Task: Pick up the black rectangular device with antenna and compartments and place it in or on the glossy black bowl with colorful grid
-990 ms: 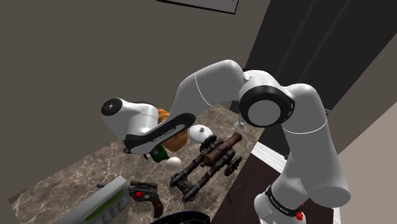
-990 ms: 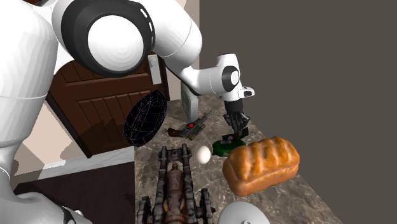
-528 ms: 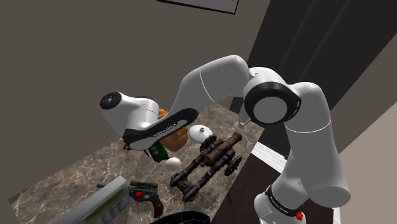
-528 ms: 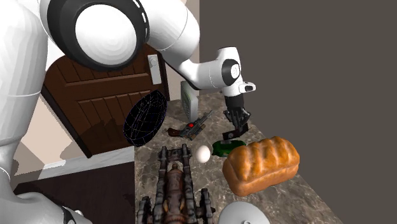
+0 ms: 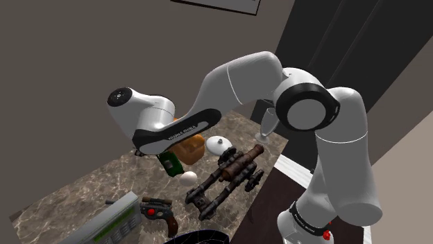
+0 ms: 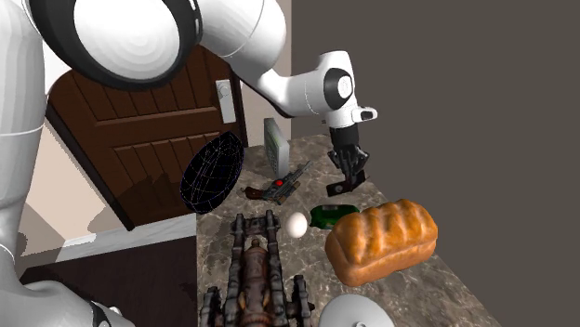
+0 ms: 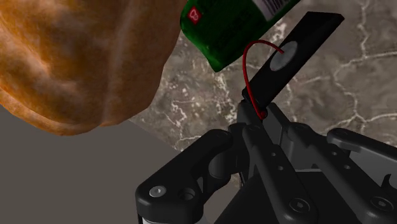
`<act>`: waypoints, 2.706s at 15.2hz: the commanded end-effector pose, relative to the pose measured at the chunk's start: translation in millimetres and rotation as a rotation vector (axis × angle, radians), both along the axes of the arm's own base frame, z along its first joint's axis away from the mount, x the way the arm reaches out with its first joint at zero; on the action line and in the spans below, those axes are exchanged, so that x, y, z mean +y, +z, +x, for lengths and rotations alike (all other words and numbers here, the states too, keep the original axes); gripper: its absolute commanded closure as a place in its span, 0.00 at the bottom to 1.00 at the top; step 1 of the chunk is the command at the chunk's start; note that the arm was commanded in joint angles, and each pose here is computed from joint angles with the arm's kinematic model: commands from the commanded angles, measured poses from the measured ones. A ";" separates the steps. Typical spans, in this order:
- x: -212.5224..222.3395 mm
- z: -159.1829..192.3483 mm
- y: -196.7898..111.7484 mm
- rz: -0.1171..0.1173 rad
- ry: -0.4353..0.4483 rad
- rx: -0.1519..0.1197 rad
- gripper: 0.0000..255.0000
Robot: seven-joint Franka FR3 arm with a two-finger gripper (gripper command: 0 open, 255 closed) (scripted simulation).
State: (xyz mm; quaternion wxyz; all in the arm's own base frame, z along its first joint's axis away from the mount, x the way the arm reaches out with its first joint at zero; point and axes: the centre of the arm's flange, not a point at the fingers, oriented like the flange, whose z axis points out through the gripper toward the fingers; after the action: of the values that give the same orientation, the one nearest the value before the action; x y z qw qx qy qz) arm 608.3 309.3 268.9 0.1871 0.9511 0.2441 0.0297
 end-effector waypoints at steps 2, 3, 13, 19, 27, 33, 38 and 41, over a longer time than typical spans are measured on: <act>1.2 0.9 16.9 0.000 0.000 0.000 1.00; 1.2 0.9 22.2 0.000 0.000 0.000 1.00; 1.2 0.9 75.0 0.000 0.000 0.000 1.00; 13.6 -22.4 94.1 0.000 0.000 0.000 1.00; 63.1 -115.6 95.8 0.000 0.000 0.000 1.00; 100.3 -185.5 97.0 0.000 0.000 0.000 1.00; 131.3 -243.8 98.0 0.000 0.000 0.000 1.00; 149.9 -278.8 98.6 0.000 0.000 0.000 1.00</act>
State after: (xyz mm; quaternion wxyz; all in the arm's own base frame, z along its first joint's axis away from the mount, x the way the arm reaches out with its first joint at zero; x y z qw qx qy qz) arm 344.8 452.0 366.6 0.1869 0.9510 0.2446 0.0297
